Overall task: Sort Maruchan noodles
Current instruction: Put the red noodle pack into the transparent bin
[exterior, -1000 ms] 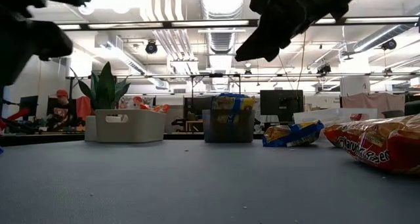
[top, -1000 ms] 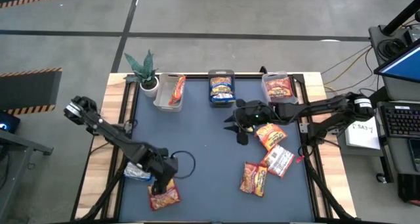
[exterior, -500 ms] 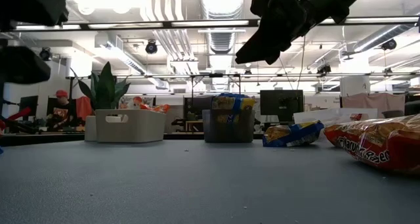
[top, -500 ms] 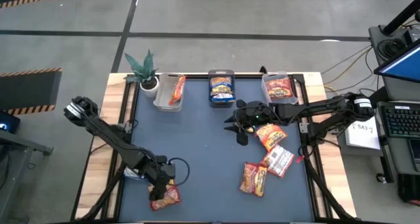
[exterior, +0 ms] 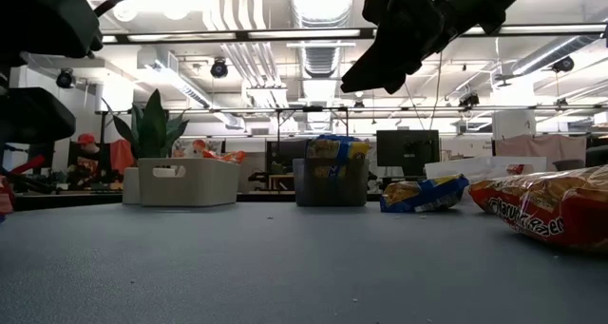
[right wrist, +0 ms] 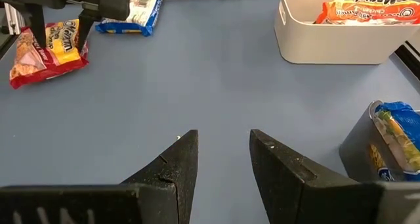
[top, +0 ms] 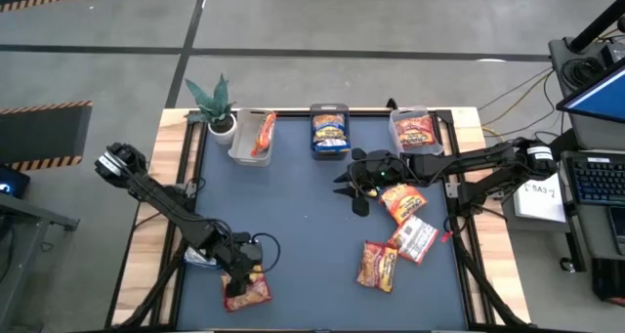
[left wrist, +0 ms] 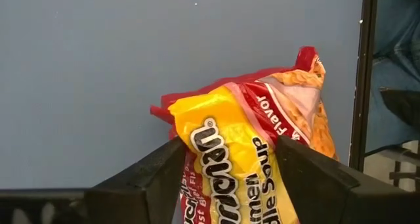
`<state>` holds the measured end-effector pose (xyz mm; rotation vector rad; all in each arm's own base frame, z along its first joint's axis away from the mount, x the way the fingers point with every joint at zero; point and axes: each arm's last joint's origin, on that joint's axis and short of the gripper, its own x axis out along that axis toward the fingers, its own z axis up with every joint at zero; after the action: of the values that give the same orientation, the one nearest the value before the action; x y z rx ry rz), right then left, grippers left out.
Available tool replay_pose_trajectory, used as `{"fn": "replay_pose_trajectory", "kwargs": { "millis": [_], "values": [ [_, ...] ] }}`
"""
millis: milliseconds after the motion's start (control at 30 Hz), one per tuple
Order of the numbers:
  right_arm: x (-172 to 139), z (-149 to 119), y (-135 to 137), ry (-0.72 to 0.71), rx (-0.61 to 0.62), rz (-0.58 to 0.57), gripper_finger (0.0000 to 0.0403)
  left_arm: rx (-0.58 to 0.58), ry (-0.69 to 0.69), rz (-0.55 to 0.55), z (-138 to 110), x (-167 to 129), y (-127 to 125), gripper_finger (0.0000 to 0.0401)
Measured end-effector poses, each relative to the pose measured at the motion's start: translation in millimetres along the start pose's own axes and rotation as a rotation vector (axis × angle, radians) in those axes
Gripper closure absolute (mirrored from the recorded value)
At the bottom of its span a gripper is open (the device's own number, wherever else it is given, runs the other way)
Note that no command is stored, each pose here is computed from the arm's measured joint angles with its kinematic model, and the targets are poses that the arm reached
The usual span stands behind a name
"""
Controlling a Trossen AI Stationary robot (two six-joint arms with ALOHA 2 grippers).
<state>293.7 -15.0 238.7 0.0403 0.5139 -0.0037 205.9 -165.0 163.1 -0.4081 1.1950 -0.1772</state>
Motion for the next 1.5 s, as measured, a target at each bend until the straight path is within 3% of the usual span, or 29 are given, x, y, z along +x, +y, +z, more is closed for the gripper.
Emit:
{"fn": "replay_pose_trajectory", "kwargs": {
  "millis": [367,567,867,1367,1500],
  "values": [
    [0,0,0,0.0,-0.009,0.0,0.0275,0.017,-0.003,0.003,1,-1,-1,0.0313],
    [0,0,0,0.0,-0.011,0.0,0.0275,0.017,-0.017,0.024,1,-1,0,0.0358],
    [0,0,0,0.001,-0.011,0.0,0.0275,0.04,-0.068,0.075,2,0,2,0.0365],
    [0,0,1,-0.004,0.029,0.0,0.0275,0.022,-0.46,0.592,50,-14,56,0.0365],
    [4,-2,7,0.004,0.05,0.017,0.0275,0.092,-0.415,0.519,53,-24,56,0.0365]
  ]
}}
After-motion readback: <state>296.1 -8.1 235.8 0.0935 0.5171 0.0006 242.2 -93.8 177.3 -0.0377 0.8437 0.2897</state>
